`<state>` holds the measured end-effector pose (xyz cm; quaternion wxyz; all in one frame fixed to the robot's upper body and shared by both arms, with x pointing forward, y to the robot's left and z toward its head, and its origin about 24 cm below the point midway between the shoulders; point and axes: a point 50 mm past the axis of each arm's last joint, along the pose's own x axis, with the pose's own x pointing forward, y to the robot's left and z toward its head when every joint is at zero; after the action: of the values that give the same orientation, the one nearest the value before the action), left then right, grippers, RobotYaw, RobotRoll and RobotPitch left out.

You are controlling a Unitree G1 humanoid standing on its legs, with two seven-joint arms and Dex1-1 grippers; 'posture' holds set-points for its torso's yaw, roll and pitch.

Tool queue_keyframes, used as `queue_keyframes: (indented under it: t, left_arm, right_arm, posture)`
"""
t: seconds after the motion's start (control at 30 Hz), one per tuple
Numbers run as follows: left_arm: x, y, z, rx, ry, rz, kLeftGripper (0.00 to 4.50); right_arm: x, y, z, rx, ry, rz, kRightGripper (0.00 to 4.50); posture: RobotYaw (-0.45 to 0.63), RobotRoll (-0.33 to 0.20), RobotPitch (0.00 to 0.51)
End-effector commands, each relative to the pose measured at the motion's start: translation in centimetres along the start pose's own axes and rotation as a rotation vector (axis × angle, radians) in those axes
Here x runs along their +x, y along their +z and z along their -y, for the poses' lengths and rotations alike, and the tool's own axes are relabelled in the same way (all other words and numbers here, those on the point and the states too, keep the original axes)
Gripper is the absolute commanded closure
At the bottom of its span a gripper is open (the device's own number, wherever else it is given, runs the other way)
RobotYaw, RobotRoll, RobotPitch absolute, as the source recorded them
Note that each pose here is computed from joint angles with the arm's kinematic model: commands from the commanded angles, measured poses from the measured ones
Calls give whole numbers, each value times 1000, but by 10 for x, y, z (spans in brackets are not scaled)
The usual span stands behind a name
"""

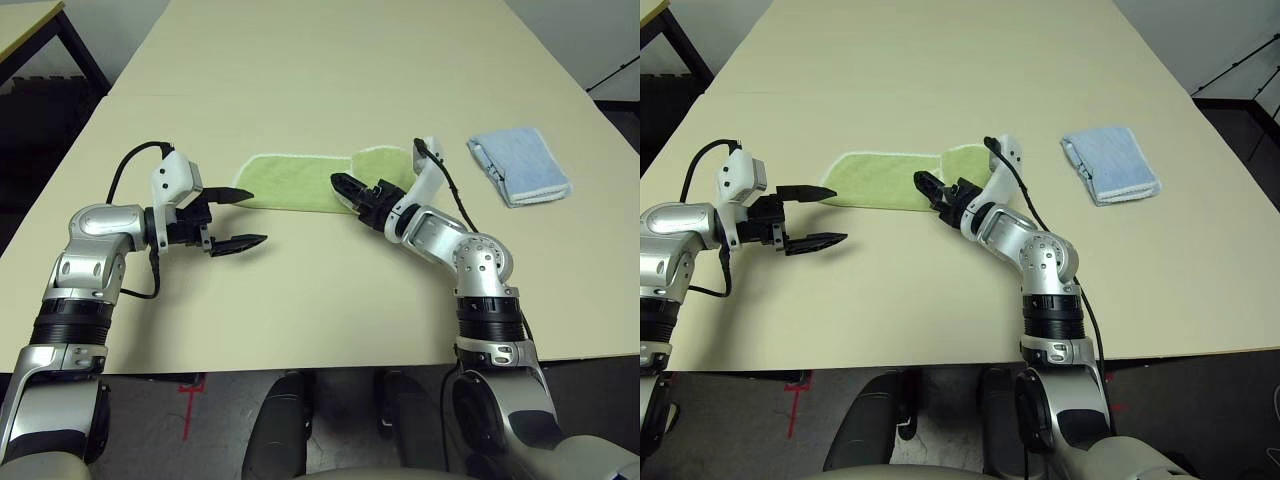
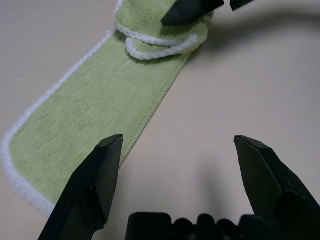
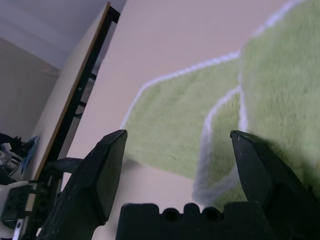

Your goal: Fold the towel and set it aside.

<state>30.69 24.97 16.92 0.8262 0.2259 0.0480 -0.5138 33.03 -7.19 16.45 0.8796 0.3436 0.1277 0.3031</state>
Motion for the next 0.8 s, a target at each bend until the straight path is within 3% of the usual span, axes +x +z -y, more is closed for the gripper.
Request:
queue_keyframes:
  t: [0.03, 0.23, 0.33, 0.8]
  left_arm:
    - [2, 1, -1, 18, -6, -11, 0]
    - [2, 2, -4, 22, -6, -13, 0]
    - [3, 2, -5, 24, -6, -11, 0]
    - [0, 3, -5, 30, 1, -14, 0]
  right_arm:
    - [-7, 24, -9, -27, 48, 81, 16]
    - [-14, 64, -7, -66, -13, 229, 16]
    - [-14, 73, 1, -62, -72, 267, 16]
    - [-30, 51, 30, 27, -200, 234, 16]
  posture:
    - [121, 0, 150]
    - [109, 0, 148]
    - [107, 0, 146]
    - [119, 0, 137]
